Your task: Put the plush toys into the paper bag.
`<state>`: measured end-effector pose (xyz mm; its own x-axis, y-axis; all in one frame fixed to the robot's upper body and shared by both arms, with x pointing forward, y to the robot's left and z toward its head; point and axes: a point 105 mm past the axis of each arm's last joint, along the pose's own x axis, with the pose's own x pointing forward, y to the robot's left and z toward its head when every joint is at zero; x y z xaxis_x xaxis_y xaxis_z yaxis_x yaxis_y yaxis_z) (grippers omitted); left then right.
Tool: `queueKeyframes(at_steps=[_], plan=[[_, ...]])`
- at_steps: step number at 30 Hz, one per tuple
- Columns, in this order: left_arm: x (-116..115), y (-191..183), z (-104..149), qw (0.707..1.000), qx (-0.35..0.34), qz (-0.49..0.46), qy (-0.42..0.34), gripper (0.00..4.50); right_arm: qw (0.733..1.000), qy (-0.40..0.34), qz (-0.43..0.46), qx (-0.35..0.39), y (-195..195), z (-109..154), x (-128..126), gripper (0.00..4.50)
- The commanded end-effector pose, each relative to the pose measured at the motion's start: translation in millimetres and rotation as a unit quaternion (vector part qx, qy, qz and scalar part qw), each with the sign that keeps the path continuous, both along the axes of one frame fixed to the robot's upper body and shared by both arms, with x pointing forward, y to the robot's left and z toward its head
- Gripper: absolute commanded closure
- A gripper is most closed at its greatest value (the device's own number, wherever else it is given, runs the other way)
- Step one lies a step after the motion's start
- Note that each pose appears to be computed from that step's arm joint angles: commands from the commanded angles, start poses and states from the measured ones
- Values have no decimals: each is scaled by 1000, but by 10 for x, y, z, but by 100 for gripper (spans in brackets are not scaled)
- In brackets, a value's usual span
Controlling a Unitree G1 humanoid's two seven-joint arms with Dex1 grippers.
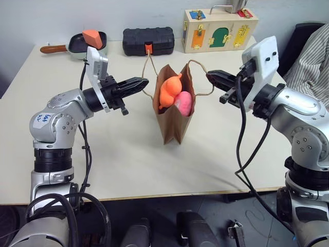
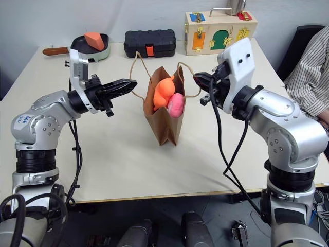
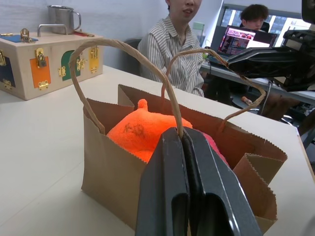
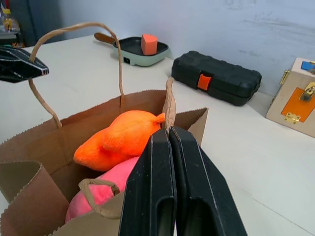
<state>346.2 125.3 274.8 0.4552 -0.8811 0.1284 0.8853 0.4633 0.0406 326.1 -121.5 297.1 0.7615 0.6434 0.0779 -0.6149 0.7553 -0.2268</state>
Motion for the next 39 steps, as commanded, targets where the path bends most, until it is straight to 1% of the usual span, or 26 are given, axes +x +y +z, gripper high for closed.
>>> queueKeyframes(at_steps=[1, 7, 8, 10, 14, 16, 19, 20, 22, 25, 26, 28, 30, 32, 37, 39], plan=[[-87, -14, 171, 999, -5, -10, -32, 450, 999, -34, 2, 9, -25, 176, -54, 448], [-138, -35, 240, 999, -8, -23, -35, 450, 999, -30, 17, 7, -27, 177, -101, 448], [-149, -36, 257, 999, -11, -26, -34, 430, 999, -29, 18, 10, -35, 186, -102, 430], [-166, -36, 274, 999, -13, -29, -34, 386, 999, -27, 18, 13, -47, 193, -98, 384], [-235, -43, 313, 998, -9, -38, -40, 261, 999, -30, 28, 16, -83, 226, -112, 246], [-308, -10, 386, 998, -21, -46, -40, 200, 998, -41, 48, 16, -90, 283, -178, 179], [-495, 71, 477, 997, -32, -65, -38, 105, 993, -53, 105, 15, -127, 380, -365, 74], [-587, 101, 476, 996, -28, -75, -36, 76, 991, -53, 122, 18, -163, 410, -426, 69], [-721, 151, 450, 996, -20, -84, -32, 76, 988, -48, 142, 21, -242, 438, -502, 69], [-783, 251, 361, 999, -1, -39, -35, 76, 987, -32, 151, 37, -409, 456, -548, 69], [-790, 275, 315, 999, 11, -18, -41, 73, 987, -25, 152, 41, -461, 445, -556, 87], [-804, 289, 246, 998, 31, 9, -52, 72, 987, -16, 153, 40, -520, 395, -566, 130], [-715, 349, 223, 997, 22, 53, -57, 72, 987, -2, 156, 37, -533, 306, -557, 194], [-625, 410, 221, 996, 8, 77, -54, 72, 987, 12, 158, 24, -505, 218, -532, 271], [-568, 411, 158, 997, 12, 69, -38, 72, 988, 36, 144, -45, -471, -85, -445, 440], [-569, 404, 152, 997, 8, 64, -34, 72, 989, 43, 125, -69, -491, -202, -378, 440]])
